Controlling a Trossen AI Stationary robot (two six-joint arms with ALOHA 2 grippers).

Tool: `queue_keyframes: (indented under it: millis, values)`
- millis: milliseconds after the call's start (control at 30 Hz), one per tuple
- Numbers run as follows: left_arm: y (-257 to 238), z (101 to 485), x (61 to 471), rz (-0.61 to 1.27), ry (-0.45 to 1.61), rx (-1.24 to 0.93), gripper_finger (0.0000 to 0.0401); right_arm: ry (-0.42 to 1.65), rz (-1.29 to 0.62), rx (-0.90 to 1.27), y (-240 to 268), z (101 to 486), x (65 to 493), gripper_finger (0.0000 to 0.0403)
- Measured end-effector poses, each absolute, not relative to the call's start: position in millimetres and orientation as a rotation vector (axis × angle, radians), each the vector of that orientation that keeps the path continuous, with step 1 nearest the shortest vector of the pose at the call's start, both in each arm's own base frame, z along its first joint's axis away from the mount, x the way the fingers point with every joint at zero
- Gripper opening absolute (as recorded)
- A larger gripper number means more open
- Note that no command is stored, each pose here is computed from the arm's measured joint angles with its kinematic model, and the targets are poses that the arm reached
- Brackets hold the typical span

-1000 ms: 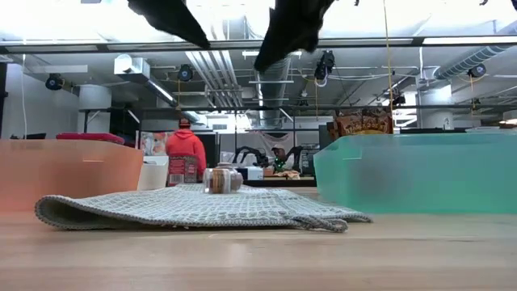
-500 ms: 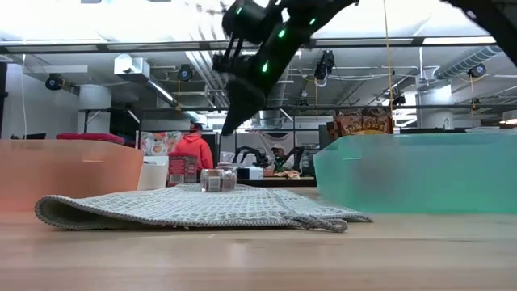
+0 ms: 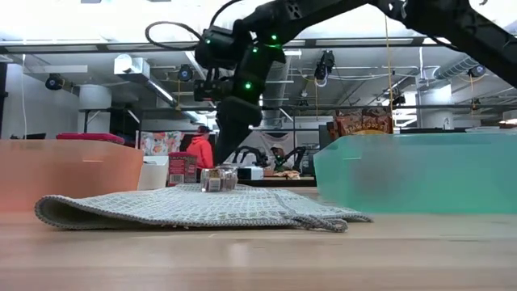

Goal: Sort spices by type
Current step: Put the bottom brown seasoning bottle into the white bin

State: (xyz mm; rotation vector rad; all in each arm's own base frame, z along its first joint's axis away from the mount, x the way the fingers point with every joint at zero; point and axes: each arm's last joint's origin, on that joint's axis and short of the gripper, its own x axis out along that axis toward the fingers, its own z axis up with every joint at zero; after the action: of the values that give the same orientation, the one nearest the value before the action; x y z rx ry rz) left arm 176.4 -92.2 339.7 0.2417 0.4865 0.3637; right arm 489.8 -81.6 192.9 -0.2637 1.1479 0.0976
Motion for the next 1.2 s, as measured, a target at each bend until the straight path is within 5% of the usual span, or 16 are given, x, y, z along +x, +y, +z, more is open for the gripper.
queue_keyframes:
  millis: [300, 633, 767, 1200]
  values:
    - [-93, 337, 178, 0.367, 0.498, 0.251, 0.0231, 1.198, 0.106, -0.239, -87, 156, 497, 0.0263]
    - [-94, 333, 179, 0.369, 0.506, 0.256, 0.0231, 1.194, 0.105, -0.238, -87, 155, 498, 0.0176]
    - [-93, 332, 179, 0.370, 0.510, 0.259, 0.0231, 1.185, 0.095, -0.236, -88, 160, 499, 0.0175]
    - [-99, 323, 187, 0.373, 0.540, 0.285, 0.0231, 1.142, 0.075, -0.249, -38, 272, 466, 0.0175]
